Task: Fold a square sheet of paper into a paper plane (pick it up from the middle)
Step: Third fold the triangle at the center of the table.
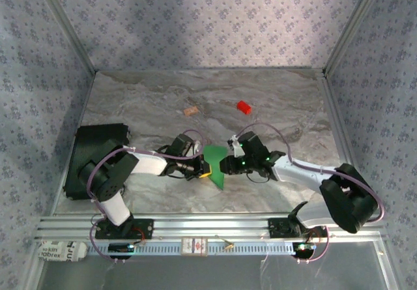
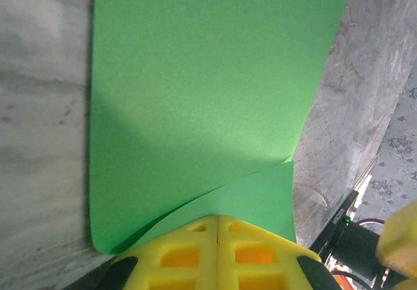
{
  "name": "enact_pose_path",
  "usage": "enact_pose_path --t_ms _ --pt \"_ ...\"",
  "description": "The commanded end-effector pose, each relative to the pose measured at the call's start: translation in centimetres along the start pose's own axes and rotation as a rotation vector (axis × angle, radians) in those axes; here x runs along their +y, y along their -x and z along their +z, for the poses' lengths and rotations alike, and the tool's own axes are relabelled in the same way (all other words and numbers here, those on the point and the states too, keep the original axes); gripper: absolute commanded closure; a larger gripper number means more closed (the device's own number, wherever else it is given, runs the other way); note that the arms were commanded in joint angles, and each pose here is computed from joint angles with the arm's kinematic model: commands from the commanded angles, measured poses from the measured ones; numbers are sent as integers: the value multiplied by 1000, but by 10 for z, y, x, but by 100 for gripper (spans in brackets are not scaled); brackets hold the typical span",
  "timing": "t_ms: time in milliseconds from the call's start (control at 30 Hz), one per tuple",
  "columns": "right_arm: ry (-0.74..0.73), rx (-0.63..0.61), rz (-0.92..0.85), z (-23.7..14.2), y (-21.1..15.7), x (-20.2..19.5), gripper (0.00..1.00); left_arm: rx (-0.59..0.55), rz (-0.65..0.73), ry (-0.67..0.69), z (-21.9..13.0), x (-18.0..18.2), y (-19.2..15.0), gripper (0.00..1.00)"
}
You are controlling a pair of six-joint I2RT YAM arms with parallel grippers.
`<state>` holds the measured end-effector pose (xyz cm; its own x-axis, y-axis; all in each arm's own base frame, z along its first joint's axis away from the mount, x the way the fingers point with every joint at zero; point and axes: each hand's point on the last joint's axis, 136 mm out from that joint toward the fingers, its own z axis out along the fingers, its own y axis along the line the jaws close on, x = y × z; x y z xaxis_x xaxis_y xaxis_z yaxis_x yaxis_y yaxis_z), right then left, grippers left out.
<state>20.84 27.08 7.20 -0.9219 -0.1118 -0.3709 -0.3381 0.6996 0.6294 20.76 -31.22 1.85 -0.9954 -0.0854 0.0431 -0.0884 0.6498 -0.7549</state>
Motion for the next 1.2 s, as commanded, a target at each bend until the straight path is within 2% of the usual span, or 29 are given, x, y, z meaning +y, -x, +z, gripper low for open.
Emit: enact_pose_path --t_ms 0,267,500,700,1167 --pt "45 105 -9 10 -18 20 88 24 -38 104 7 31 -8 100" --pt "9 171 -16 32 -29 23 93 28 -37 103 8 31 -9 100" --pt "-27 205 -8 44 -32 17 93 30 -33 100 7 30 -10 100" --pt "-86 253 9 45 -46 0 93 29 -35 100 6 30 -10 100" --pt "-107 263 55 37 -68 -15 92 23 -46 113 5 36 -9 100"
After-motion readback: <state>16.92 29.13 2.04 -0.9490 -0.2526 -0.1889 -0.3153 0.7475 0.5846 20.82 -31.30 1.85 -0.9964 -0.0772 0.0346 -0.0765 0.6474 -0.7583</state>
